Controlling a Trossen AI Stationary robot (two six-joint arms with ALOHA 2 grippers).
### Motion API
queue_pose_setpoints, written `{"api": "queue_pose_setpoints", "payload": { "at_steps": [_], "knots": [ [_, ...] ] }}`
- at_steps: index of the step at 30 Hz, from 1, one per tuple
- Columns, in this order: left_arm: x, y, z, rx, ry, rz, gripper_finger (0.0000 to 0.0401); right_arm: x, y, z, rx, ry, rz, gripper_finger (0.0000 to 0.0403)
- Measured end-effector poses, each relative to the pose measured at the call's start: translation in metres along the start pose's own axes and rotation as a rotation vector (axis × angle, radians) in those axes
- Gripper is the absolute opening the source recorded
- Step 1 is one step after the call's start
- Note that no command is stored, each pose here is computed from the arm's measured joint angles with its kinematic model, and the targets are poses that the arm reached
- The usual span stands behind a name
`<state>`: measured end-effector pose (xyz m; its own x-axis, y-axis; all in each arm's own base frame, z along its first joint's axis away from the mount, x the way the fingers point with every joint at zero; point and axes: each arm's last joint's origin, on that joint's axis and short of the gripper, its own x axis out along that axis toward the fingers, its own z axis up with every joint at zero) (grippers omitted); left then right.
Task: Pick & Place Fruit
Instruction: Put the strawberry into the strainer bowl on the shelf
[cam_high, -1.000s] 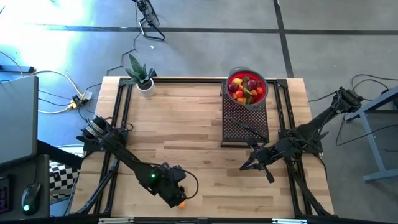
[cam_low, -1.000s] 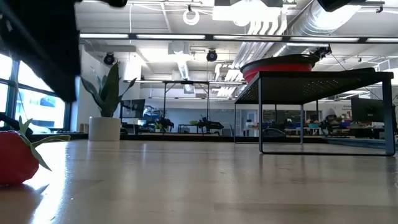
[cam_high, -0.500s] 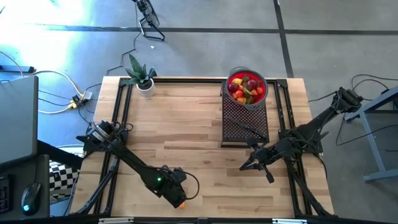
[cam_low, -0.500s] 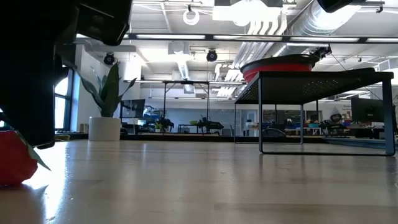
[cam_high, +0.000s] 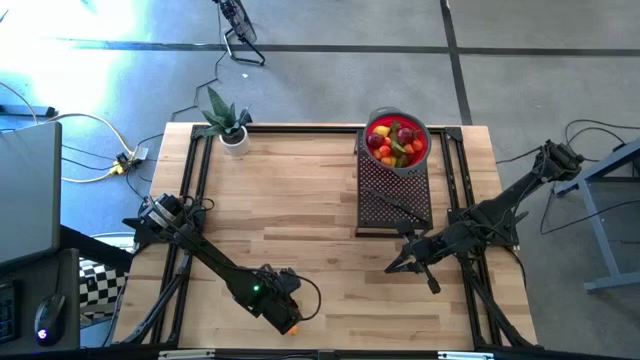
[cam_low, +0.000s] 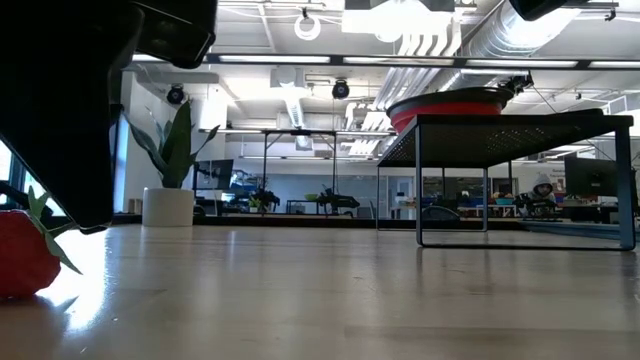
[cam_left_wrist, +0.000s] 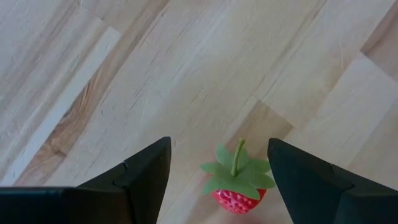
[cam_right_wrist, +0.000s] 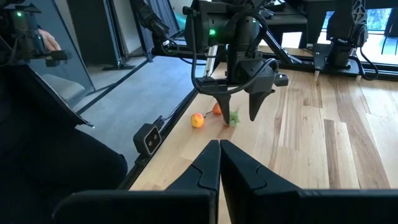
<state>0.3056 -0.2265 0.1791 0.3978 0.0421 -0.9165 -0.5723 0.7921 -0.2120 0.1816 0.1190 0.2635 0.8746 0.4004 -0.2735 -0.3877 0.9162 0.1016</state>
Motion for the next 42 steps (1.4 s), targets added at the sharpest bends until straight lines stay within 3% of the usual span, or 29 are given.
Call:
{"api": "queue_pose_setpoints", "payload": {
  "at_steps": [11,26,42],
  "knots": [
    [0.02,-0.004,-0.006,-0.017,0.007,0.005,0.0262,0.0,0.0,0.0,-0.001,0.002,0.0,0.0004],
    [0.021,-0.004,-0.006,-0.023,0.012,0.007,0.0261,0.0,0.0,-0.001,-0.002,0.007,-0.001,0.0004],
    [0.024,0.002,0.008,-0.047,0.088,0.001,0.0196,0.0,0.0,-0.001,-0.002,0.007,-0.001,0.0003]
  ]
}}
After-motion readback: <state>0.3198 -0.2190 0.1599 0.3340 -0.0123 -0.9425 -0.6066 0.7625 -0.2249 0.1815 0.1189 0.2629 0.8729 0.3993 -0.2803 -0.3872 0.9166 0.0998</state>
